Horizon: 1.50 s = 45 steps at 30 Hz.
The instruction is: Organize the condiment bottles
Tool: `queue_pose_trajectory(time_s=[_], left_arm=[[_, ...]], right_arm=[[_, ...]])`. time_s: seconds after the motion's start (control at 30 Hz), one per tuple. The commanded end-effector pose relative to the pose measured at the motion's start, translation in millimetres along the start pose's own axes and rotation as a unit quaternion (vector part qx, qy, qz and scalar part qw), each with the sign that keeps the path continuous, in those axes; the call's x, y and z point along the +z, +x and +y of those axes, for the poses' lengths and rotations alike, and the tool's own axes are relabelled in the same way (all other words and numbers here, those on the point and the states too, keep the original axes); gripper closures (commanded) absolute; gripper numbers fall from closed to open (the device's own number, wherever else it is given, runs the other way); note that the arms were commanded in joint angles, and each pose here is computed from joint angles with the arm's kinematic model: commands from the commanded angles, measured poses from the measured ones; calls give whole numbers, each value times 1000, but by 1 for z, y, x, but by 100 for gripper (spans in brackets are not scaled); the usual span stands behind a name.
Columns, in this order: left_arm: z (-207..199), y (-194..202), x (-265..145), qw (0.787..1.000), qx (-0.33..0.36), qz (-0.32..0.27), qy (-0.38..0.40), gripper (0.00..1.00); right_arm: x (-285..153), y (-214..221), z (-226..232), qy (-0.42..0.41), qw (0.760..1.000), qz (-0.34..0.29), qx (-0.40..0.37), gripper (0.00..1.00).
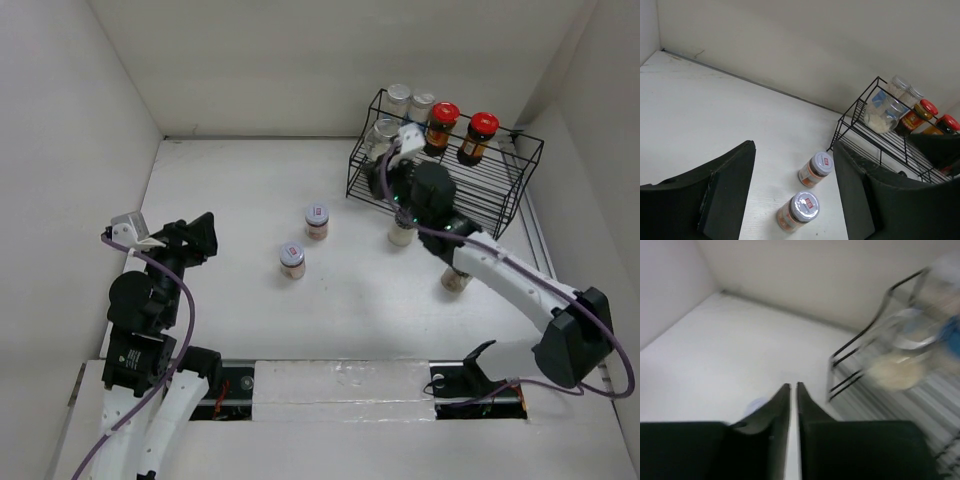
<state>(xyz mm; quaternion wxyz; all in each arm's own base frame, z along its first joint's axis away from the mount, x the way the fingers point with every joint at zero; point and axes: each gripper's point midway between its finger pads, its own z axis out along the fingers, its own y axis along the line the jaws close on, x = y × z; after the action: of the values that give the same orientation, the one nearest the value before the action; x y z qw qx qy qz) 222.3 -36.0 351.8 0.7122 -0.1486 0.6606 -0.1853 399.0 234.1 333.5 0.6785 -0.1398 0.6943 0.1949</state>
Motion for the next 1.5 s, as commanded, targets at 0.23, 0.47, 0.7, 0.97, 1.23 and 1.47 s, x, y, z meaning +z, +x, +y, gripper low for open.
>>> queue_pose_trajectory(time_s=[0.23, 0.47, 0.7, 0.97, 1.23, 1.47], left_arm=[[-11, -4, 4, 1000, 3, -7, 28, 50], [-10, -4, 4, 1000, 8, -7, 28, 47], [-10, -4, 4, 1000, 8, -7, 28, 47], [-11, -4, 4, 1000, 8, -8, 28, 46], [-9, -2, 3, 1000, 9, -4, 26, 46], [-12, -3, 3, 999, 8, -6, 32, 46]], right_arm=[[11, 165, 80, -74, 985, 157, -3, 4], [47, 201, 93, -76, 977, 198, -16, 1], [86, 216, 100, -71, 976, 202, -23, 5], [86, 170, 97, -58, 987, 153, -12, 49], [13, 2, 26, -9, 1000, 0, 1, 50], [-13, -19, -82, 80, 997, -10, 7, 50]])
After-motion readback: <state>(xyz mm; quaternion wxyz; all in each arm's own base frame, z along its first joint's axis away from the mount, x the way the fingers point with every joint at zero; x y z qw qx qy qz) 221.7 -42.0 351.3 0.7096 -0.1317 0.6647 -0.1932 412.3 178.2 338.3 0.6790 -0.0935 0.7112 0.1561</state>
